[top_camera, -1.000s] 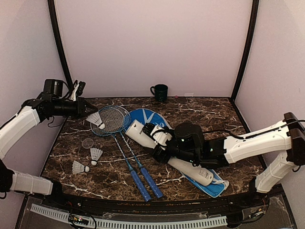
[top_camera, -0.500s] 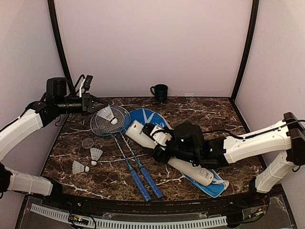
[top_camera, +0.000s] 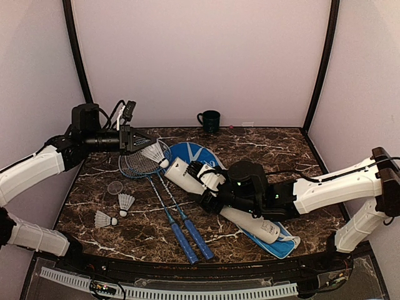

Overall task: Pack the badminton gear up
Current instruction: Place the shuttlecock on the shuttle tube.

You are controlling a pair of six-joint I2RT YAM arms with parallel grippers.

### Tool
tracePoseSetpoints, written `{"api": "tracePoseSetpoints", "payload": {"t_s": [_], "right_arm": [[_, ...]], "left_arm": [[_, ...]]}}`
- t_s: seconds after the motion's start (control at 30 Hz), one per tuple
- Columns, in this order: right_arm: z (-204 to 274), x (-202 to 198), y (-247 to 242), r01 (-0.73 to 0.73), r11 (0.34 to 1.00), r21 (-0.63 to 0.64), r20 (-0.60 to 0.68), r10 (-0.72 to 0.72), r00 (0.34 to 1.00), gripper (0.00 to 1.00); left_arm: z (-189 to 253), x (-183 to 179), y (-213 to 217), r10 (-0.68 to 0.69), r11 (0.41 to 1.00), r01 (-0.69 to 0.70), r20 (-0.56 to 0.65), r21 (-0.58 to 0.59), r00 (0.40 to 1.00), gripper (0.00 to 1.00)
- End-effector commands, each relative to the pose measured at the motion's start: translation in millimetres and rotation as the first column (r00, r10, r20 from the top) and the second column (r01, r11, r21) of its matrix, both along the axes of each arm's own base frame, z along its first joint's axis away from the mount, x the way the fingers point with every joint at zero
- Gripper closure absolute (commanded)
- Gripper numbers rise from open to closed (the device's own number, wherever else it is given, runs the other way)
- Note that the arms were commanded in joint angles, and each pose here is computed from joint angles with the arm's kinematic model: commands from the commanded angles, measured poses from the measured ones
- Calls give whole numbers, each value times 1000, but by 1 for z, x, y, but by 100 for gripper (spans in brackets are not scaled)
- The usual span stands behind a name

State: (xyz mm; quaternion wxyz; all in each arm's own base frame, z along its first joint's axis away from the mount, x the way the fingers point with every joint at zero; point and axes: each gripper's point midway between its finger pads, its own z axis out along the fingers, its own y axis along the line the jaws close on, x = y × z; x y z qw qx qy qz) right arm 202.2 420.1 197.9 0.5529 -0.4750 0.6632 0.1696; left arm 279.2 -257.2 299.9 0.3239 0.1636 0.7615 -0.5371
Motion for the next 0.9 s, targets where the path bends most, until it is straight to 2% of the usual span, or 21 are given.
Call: {"api": "tracePoseSetpoints", "payload": {"t_s": [0.0,0.87], "right_arm": [[11,2,4,20,997,73,-20,-19,1000,29],[12,3,5,25,996,91,-14,-23,1000,29]], "left_arm": [[7,-2,-4,-13,999,14,28,-38,1000,100],[1,-32,-41,-69,987,65,-18,-150,997,100]]}}
